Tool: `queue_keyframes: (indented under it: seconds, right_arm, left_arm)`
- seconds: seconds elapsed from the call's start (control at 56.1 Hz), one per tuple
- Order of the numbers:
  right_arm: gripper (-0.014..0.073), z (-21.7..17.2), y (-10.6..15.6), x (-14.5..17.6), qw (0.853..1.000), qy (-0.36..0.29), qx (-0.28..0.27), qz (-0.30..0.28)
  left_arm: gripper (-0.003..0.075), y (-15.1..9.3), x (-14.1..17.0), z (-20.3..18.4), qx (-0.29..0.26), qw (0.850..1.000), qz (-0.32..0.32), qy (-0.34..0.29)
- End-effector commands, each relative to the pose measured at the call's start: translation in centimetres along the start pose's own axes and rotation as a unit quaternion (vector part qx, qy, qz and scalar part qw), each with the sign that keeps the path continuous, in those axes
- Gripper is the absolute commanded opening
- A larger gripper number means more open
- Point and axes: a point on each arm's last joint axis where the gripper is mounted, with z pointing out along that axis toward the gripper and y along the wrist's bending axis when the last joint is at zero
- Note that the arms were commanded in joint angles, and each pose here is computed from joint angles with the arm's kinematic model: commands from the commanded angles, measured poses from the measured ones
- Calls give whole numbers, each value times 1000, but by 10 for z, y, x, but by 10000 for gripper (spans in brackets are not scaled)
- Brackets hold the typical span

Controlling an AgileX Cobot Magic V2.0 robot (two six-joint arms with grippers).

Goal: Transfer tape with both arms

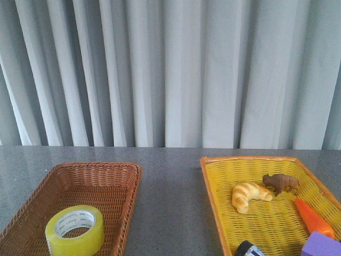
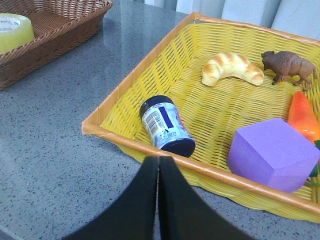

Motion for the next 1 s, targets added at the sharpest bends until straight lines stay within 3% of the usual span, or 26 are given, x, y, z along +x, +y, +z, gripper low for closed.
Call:
queue_keyframes:
  seconds: [0.0, 0.214, 0.445, 0.623, 0.98]
  right_arm:
    - [-4, -3, -4, -14, 999, -43, 17, 4]
    - [-4, -3, -4, -14, 999, -43, 17, 3]
    - [-4, -3, -4, -14, 999, -43, 17, 3]
    - [-4, -3, -4, -14, 999, -43, 17, 3]
    - [-4, -3, -4, -14, 999, -43, 17, 3]
  left_arm:
    - [18, -1, -8, -13, -1, 995, -15, -100]
    - [-7, 0, -5, -18, -5, 984, -28, -176]
    - [-7, 0, -5, -19, -5, 984, -28, -173]
    - [-7, 6, -3, -18, -49, 985, 44, -162]
    - [-7, 7, 11, -5, -57, 984, 55, -157]
